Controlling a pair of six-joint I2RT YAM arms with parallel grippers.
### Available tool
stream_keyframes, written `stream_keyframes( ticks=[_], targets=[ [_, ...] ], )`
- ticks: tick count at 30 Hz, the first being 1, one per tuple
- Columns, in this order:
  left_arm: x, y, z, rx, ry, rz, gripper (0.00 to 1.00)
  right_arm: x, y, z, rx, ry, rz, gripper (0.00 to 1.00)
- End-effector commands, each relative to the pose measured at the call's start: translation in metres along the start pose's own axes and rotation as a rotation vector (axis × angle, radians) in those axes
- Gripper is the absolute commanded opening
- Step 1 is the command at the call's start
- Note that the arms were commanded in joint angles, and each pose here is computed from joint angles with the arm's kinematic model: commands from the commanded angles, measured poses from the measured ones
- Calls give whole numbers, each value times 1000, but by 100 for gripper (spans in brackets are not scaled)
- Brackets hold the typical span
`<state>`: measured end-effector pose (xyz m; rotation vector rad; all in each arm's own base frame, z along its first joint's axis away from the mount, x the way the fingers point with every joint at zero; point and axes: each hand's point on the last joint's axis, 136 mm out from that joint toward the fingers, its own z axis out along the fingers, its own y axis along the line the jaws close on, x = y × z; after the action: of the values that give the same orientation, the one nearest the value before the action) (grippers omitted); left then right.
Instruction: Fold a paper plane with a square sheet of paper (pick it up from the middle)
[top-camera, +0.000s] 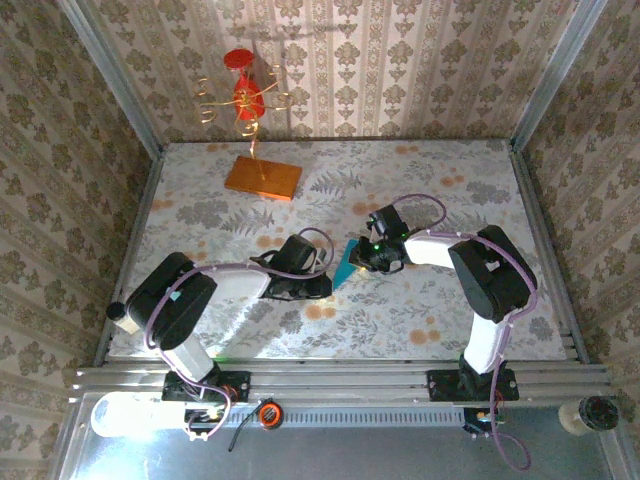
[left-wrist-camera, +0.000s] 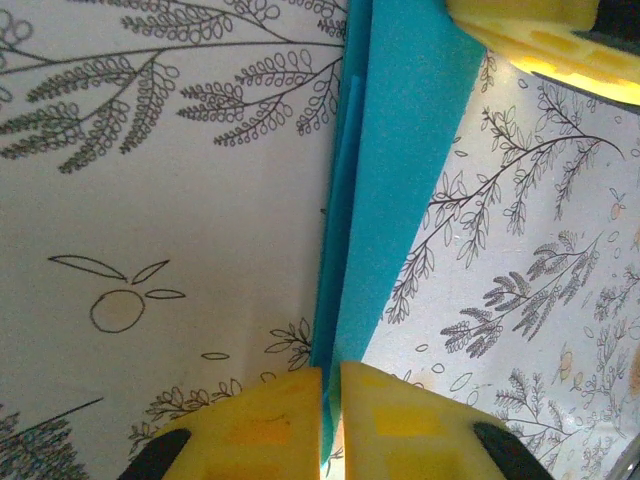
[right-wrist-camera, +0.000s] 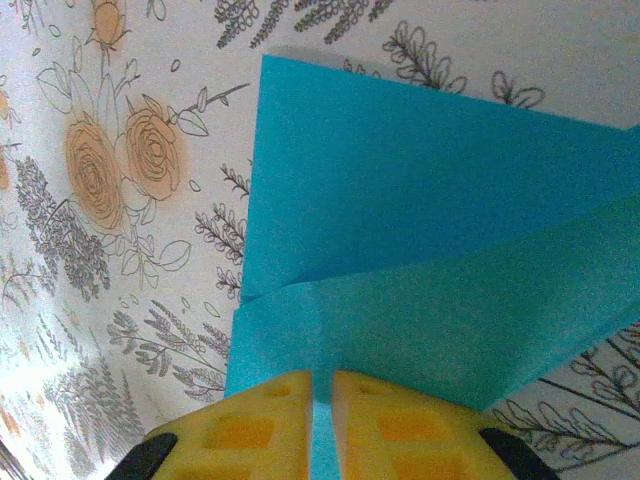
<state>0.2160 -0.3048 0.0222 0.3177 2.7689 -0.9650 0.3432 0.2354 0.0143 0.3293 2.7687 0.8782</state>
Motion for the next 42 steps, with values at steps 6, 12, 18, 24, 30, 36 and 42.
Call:
stream_keyframes(
  ticks=[6, 12, 18, 24, 30, 36, 42],
  targets=[
    [-2, -3, -26, -57, -9, 6, 19, 18, -36, 10, 127, 66, 40, 18],
    [-29, -16, -44, -111, -56, 92, 23, 16, -35, 10, 120, 66, 40, 18],
    [-50, -48, -16, 36, -53, 117, 20, 18, -35, 12, 115, 77, 43, 18],
    [-54, -51, 12, 87, -12, 103, 10, 18, -33, 12, 99, 86, 43, 17],
    [-53, -42, 22, 85, 6, 84, 6, 19, -34, 13, 96, 97, 47, 14],
    [-56, -43, 27, 96, 14, 89, 5, 19, -35, 13, 97, 102, 52, 13],
    [-52, -35, 36, 73, 41, 88, 4, 20, -37, 15, 109, 114, 61, 11]
  ],
)
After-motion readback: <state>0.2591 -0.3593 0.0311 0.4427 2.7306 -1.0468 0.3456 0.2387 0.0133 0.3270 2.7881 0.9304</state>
